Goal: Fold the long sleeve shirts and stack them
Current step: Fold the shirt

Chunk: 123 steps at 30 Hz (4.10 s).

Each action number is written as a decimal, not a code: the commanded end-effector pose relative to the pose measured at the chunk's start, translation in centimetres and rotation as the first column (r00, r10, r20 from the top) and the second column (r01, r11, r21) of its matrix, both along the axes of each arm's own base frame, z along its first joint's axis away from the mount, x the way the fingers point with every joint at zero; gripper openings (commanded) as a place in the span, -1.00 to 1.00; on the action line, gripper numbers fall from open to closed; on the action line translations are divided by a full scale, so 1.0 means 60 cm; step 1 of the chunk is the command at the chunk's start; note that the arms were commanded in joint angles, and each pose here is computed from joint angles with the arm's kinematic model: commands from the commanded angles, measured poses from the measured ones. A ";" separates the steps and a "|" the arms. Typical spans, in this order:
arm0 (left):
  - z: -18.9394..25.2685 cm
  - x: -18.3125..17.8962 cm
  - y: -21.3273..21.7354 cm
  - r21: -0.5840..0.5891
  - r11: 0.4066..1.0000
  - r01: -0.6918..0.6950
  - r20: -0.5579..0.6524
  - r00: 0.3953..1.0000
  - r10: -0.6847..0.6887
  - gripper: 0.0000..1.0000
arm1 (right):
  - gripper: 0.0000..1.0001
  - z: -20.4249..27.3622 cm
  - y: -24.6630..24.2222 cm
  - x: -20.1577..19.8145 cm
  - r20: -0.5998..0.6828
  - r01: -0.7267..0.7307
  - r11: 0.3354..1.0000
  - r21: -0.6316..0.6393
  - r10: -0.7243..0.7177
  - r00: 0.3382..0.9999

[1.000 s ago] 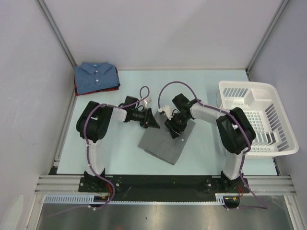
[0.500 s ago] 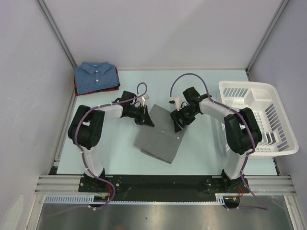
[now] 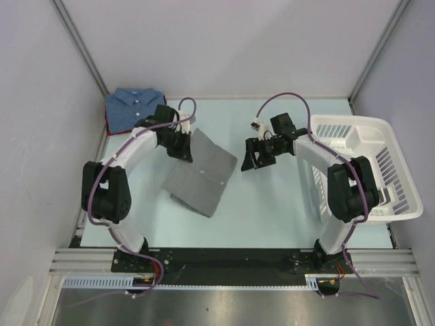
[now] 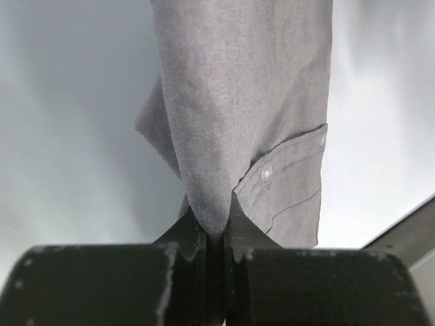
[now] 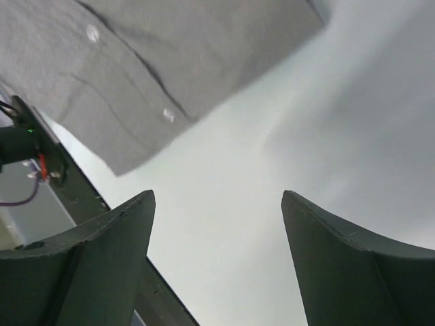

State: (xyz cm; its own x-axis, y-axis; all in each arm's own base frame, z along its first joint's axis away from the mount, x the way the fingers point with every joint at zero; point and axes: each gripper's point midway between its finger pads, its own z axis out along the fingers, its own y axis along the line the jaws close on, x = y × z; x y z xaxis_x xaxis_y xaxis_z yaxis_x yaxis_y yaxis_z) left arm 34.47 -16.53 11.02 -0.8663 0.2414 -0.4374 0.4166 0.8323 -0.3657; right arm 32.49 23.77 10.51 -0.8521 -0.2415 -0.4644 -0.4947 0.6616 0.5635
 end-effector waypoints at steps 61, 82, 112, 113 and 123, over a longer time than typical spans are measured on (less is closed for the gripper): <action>-0.067 -0.028 0.005 -0.108 0.993 -0.056 -0.032 0.998 0.052 0.44 | -1.00 -0.144 0.023 -0.012 -0.378 0.347 0.930 0.124 -0.280 0.882; 0.061 -0.127 -0.014 -0.252 0.953 0.170 0.271 0.957 -0.099 0.88 | -0.45 -0.148 0.115 0.244 0.157 -0.265 0.945 -0.190 0.296 0.942; -0.079 -0.205 -0.042 -0.422 0.861 0.284 -0.131 0.920 -0.368 0.32 | 0.96 0.021 -0.119 0.077 -0.043 0.079 0.996 -0.033 -0.080 0.996; -0.079 -0.217 -0.046 -0.422 0.874 0.242 -0.174 0.924 -0.340 0.35 | 0.95 0.017 -0.124 0.071 -0.048 0.057 0.997 -0.044 -0.059 0.997; -0.060 -0.075 0.118 -0.095 0.991 0.099 0.015 0.995 -0.098 0.24 | 0.50 0.009 -0.098 0.046 -0.003 -0.037 0.998 -0.057 0.037 0.999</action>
State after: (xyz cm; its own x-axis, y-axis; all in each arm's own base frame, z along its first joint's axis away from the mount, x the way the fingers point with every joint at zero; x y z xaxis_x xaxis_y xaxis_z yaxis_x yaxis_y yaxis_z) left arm 26.36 -12.79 6.38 -0.8861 0.2513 -0.3894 0.4488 0.6750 -0.5857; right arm 36.02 16.82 9.81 -0.8901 -0.2441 -0.3849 -0.4339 0.7123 0.5518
